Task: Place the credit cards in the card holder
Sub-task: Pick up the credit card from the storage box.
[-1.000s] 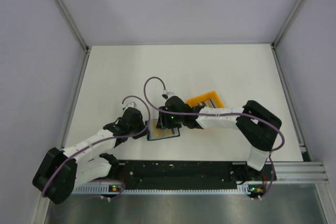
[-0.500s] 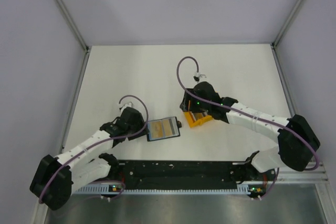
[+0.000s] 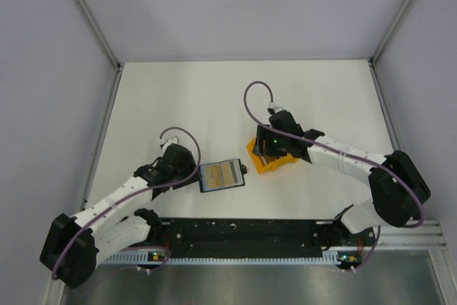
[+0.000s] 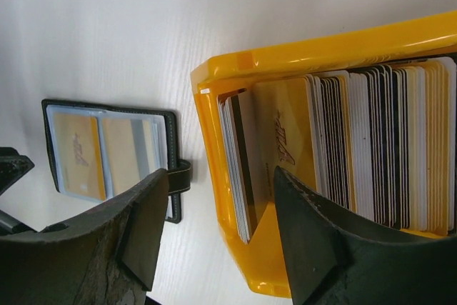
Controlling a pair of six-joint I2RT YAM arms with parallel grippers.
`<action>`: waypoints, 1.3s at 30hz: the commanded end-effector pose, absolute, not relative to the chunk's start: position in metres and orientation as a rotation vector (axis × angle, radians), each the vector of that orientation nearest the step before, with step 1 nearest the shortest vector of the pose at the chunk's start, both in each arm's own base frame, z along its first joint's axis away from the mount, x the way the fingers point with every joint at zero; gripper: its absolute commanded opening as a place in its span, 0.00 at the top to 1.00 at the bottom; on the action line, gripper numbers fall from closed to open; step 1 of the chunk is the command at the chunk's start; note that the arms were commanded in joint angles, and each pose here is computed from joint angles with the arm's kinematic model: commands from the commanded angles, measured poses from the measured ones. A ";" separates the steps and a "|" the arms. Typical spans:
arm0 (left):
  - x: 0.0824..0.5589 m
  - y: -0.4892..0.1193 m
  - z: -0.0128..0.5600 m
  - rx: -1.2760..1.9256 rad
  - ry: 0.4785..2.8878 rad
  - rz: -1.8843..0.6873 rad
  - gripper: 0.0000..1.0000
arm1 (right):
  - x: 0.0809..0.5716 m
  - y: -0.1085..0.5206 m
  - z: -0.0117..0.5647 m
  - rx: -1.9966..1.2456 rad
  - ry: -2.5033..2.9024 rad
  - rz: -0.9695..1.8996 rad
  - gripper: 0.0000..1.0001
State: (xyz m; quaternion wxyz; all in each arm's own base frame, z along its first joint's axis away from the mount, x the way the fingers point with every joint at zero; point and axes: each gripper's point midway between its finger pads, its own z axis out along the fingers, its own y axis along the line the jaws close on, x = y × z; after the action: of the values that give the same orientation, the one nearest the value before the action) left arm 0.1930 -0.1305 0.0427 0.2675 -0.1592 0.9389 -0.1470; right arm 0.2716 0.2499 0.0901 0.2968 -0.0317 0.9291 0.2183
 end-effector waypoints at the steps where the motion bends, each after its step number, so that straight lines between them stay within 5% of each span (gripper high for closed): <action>1: 0.203 -0.135 0.054 -0.422 2.496 -0.420 0.39 | 0.274 0.260 0.086 -0.128 2.488 0.628 0.40; 39: 0.201 -0.142 0.041 -0.420 2.526 -0.446 0.40 | 0.276 0.273 0.098 -0.175 2.476 0.749 0.60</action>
State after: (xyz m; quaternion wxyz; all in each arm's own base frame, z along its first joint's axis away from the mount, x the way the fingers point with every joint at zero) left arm 0.1945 -0.1372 0.0374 0.2559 -0.1556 0.9416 -0.1543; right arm 0.2602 0.2630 0.0634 0.2291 -0.0606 0.9403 0.2444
